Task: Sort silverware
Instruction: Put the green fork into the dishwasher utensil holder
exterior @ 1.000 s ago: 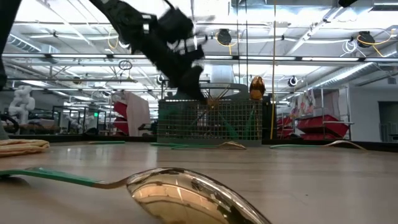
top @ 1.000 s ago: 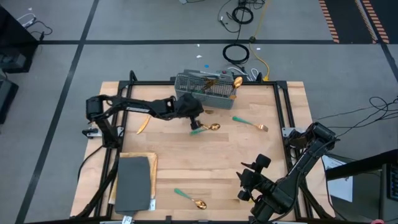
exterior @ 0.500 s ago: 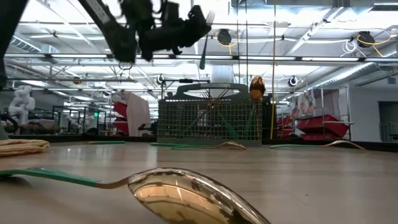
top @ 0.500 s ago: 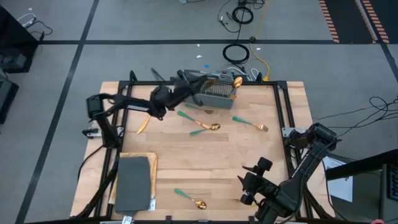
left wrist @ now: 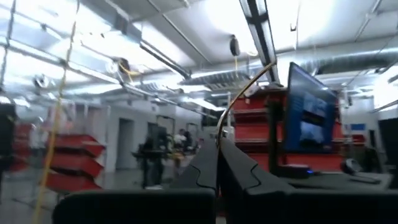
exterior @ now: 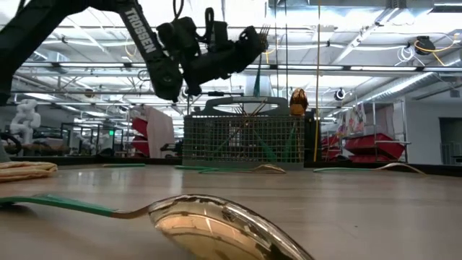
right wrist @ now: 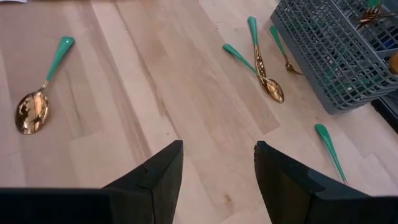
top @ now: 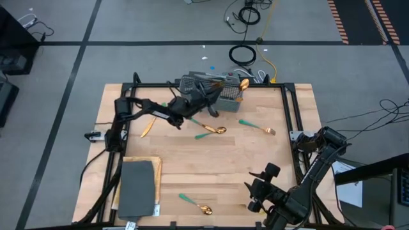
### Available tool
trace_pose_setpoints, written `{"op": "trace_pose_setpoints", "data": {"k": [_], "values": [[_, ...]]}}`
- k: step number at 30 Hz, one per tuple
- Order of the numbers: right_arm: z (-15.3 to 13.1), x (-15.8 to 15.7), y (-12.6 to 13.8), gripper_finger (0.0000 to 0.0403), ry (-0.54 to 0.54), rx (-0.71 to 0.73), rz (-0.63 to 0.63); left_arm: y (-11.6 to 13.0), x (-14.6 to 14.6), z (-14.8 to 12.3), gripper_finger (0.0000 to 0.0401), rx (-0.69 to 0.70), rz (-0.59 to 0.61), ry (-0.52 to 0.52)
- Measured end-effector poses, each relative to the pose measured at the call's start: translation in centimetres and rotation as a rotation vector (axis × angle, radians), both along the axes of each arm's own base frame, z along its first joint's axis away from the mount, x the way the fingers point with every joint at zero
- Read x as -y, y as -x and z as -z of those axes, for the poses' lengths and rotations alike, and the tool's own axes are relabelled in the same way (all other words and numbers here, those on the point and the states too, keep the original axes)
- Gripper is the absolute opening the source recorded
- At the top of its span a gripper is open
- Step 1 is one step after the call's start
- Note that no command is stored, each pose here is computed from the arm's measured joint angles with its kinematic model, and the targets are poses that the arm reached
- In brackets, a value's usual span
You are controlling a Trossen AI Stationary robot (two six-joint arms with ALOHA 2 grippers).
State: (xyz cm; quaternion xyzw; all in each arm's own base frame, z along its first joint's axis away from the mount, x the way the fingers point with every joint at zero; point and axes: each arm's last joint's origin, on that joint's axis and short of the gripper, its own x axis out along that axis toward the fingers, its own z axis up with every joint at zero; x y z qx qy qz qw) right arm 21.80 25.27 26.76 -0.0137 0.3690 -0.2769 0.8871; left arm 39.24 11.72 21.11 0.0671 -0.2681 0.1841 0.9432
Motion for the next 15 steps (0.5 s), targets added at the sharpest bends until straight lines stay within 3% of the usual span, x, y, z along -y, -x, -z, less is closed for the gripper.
{"op": "trace_pose_setpoints", "data": {"k": [6,15], "values": [[0.0,0.0,0.0,0.0185,-0.003,0.001,-0.002,-1.1,-1.7,1.2,0.0002,0.014,-0.137,0.098],[0.0,-0.1,0.0,0.0185,0.003,-0.007,-0.012,-1.8,-3.3,4.0,0.0001,0.003,-0.148,0.179]]}}
